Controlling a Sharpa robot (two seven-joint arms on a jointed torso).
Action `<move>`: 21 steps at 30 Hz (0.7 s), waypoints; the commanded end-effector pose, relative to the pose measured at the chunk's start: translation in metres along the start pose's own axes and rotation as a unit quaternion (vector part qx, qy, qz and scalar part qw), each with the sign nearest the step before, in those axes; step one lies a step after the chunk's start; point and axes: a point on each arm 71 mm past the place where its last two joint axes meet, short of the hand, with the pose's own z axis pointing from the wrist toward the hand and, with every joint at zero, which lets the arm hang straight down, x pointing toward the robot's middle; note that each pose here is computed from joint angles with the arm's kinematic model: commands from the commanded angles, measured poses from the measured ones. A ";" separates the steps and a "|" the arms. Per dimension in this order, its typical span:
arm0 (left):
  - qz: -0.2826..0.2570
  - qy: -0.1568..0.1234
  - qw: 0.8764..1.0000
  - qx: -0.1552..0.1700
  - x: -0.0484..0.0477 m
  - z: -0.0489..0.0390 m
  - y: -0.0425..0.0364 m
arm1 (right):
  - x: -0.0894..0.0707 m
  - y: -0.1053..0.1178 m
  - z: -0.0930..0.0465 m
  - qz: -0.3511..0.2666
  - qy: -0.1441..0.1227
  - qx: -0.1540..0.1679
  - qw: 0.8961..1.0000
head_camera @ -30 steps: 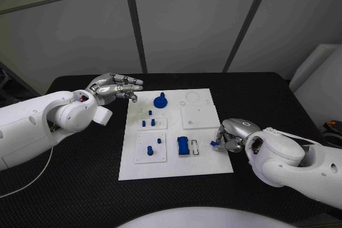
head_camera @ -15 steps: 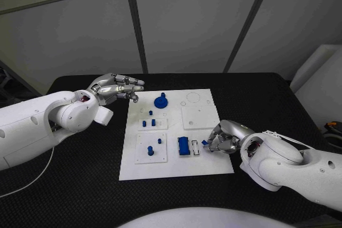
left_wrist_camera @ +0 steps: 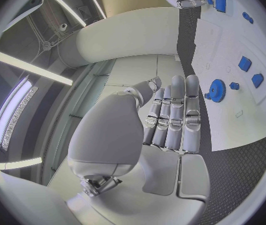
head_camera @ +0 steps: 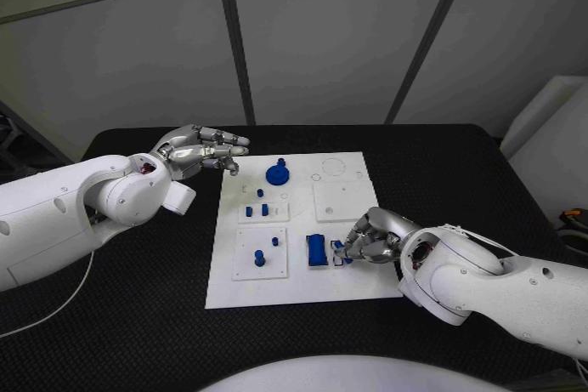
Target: Assemble the parts on the task board
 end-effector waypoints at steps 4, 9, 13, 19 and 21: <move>-0.003 0.010 1.000 0.003 0.0025 0.0005 -0.0014 | 0.006 0.003 0.004 0.003 0.026 0.002 1.000; -0.003 0.011 1.000 0.002 0.0027 0.0003 -0.0013 | 0.007 0.004 0.007 0.001 0.028 0.003 1.000; -0.003 0.013 1.000 0.000 0.0029 0.0001 -0.0012 | 0.008 0.005 0.008 -0.001 0.031 0.002 1.000; -0.004 0.013 1.000 0.000 0.0030 0.0001 -0.0011 | 0.008 0.006 0.009 -0.001 0.030 0.001 1.000; -0.004 0.014 1.000 -0.001 0.0030 0.0001 -0.0010 | 0.008 0.006 0.009 -0.002 0.029 -0.001 1.000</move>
